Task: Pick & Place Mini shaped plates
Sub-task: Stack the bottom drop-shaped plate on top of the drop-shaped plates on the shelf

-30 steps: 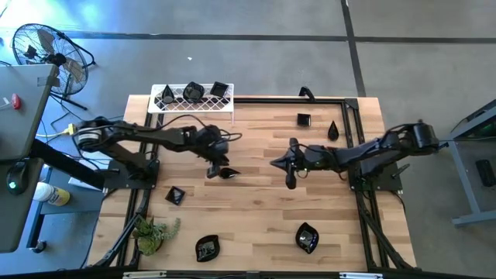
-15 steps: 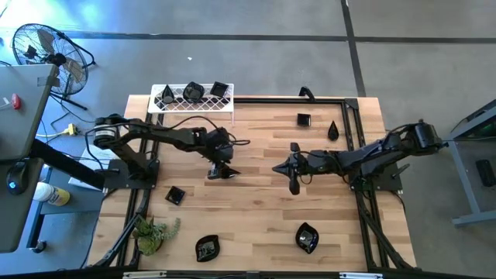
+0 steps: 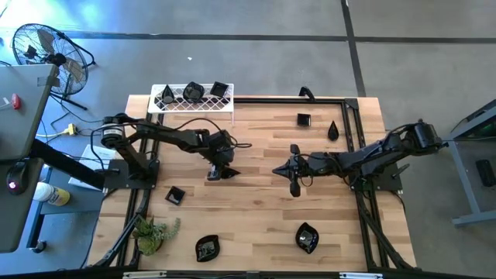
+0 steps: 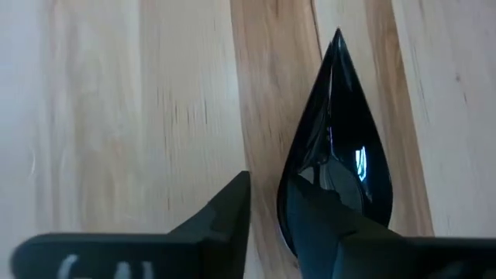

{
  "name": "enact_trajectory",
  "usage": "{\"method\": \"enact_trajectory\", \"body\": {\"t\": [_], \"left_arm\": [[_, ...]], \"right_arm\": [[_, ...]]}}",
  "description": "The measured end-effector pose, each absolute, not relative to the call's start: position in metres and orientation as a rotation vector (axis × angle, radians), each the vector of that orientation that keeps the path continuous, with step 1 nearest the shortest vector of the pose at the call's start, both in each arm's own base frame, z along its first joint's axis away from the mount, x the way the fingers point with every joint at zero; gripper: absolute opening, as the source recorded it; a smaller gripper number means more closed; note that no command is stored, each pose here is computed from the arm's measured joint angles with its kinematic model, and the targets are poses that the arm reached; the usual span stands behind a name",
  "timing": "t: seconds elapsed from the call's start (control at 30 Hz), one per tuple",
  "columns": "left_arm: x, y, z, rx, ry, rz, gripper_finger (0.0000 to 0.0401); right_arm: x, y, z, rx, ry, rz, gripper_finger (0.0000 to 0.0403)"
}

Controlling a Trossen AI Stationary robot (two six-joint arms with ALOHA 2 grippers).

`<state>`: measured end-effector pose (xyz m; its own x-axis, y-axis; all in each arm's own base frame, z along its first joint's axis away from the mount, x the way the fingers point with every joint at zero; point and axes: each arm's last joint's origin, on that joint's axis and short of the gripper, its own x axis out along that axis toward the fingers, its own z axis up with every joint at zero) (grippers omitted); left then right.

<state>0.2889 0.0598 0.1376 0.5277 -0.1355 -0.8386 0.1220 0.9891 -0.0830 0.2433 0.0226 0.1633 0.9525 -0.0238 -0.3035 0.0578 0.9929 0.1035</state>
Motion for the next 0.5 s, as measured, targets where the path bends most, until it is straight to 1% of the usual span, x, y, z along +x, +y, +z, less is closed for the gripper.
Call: {"method": "enact_trajectory", "body": {"t": [0.2,0.33,0.5], "left_arm": [[0.289,0.059,0.138,-0.028,0.995,-0.189,0.0009],[0.289,0.058,0.147,-0.043,0.993,-0.208,0.0008],[0.295,0.063,0.182,-0.062,0.981,-0.226,0.0003]], "right_arm": [[0.243,0.023,0.163,0.111,0.306,-0.044,0.0002],[0.243,0.022,0.163,0.110,0.305,-0.053,0.0004],[0.243,0.022,0.163,0.108,0.304,-0.063,0.0006]]}}
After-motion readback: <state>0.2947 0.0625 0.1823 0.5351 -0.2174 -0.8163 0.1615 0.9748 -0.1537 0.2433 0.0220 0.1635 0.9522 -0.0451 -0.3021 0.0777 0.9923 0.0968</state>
